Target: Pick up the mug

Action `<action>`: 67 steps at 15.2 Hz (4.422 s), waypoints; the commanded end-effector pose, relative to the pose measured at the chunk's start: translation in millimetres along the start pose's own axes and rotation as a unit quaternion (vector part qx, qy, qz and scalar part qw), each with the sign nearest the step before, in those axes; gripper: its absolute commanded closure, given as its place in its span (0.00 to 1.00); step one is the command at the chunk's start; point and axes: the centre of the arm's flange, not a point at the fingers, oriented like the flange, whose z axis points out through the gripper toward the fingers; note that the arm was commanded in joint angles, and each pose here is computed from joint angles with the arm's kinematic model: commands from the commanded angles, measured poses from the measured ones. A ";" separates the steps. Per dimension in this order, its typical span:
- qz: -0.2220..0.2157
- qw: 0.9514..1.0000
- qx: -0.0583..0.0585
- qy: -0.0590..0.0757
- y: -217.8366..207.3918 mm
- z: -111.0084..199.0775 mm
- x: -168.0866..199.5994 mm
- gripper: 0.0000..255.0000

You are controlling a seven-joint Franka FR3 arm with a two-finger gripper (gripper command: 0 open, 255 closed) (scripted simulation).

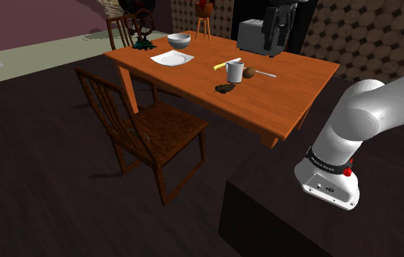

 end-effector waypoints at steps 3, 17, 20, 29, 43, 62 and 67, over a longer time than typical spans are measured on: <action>-0.002 1.000 0.000 0.001 15.7 9.3 18.6 0.00; -0.013 1.000 -0.002 0.010 124.1 72.6 151.1 0.00; -0.015 1.000 -0.002 0.012 147.0 85.8 180.0 0.00; -0.023 1.000 -0.003 0.018 214.7 124.6 267.5 0.00; -0.025 0.999 -0.003 0.020 239.0 176.2 298.0 1.00; -0.025 0.999 -0.003 0.020 234.1 118.6 293.5 1.00; -0.025 0.999 -0.003 0.020 232.2 96.8 291.5 1.00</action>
